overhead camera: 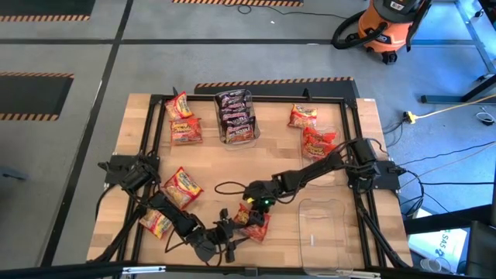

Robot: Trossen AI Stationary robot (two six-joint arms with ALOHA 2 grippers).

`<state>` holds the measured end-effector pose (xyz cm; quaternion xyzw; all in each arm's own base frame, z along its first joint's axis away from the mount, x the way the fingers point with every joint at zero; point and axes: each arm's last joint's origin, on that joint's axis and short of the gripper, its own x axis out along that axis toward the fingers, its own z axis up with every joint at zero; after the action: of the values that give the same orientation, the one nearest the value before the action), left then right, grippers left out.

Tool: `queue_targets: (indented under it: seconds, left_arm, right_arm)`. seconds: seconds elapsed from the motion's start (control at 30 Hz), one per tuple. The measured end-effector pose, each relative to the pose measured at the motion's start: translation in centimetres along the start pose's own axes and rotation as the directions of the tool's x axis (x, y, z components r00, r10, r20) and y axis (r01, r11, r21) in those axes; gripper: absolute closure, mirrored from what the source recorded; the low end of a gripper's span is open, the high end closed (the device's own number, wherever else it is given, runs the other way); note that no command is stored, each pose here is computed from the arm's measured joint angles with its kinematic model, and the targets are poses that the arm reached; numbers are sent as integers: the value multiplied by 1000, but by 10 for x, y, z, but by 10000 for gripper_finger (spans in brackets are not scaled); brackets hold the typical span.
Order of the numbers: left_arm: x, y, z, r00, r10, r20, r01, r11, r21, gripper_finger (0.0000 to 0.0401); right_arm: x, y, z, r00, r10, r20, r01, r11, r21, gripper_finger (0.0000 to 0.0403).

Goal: Sort Maruchan noodles
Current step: Put the orange noodle pack into the middle transparent bin

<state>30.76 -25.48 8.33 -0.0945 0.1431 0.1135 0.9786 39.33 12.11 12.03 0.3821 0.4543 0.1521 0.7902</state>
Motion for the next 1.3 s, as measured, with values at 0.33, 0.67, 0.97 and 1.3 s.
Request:
queue_targets:
  seconds: [0.33, 0.67, 0.97, 1.3]
  left_arm:
    - [1, 0, 2, 1000, -1, 12, 1, 1000, -19, 216]
    - [-21, -11, 40, 995, -94, 28, 93, 995, 31, 216]
    - [-52, -16, 63, 989, -144, -43, 145, 989, 30, 216]
    - [-48, -9, 63, 970, -186, -153, 181, 982, -48, 216]
  right_arm:
    - [0, 1, 1, 1000, -2, 19, 3, 996, -91, 298]
    - [-12, 12, 1, 999, 41, -35, -47, 977, -206, 356]
    - [-60, 39, -1, 997, -77, -17, 67, 944, -324, 358]
    - [-165, 79, -21, 956, -280, 84, 288, 854, -433, 357]
